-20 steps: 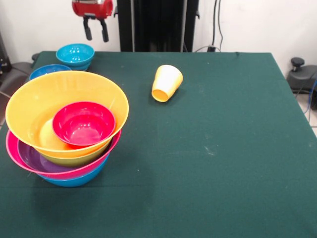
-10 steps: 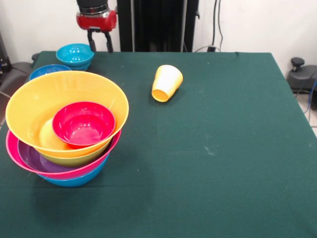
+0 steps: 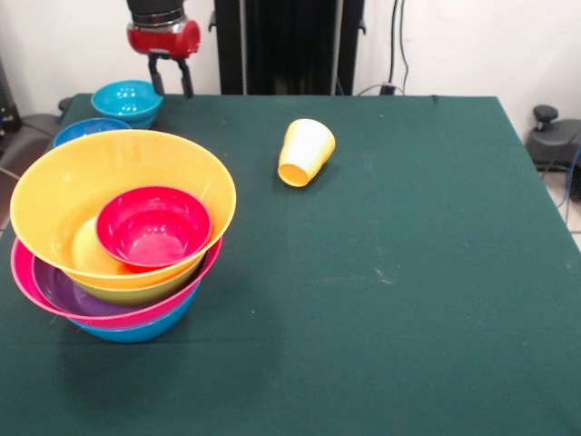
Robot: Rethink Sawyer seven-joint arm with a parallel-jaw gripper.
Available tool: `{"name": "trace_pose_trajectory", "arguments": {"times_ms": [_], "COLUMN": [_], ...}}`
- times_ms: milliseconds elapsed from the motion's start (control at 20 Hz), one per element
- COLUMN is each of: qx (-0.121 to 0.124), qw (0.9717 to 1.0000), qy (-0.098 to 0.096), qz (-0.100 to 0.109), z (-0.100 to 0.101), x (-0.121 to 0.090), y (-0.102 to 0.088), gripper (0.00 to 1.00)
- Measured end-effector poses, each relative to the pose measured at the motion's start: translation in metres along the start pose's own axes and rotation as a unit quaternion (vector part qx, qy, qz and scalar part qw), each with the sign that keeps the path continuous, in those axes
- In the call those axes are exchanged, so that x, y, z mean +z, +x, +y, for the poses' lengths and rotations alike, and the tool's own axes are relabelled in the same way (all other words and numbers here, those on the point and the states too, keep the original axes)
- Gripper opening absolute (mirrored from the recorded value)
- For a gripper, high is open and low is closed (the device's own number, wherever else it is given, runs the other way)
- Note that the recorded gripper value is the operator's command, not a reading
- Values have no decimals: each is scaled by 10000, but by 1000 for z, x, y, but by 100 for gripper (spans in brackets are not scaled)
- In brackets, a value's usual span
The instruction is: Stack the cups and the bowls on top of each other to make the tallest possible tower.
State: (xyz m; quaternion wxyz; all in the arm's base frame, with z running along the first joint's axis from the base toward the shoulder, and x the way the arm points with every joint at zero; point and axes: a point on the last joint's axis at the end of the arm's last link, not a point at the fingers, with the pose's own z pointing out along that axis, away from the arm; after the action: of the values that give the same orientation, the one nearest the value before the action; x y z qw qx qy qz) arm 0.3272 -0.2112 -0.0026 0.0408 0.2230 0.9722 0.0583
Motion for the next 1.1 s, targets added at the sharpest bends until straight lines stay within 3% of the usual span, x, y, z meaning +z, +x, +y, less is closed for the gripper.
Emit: {"name": "trace_pose_trajectory", "arguments": {"times_ms": [300,750,1100], "qx": [263,82,-42], "qw": [9996,9997,9997], "qy": [-37,-179,-209], "qz": [9,121,122], "z": [-21,-19,-14], "x": [3,22,32], "y": [7,21,18], "gripper": [100,100,100]}}
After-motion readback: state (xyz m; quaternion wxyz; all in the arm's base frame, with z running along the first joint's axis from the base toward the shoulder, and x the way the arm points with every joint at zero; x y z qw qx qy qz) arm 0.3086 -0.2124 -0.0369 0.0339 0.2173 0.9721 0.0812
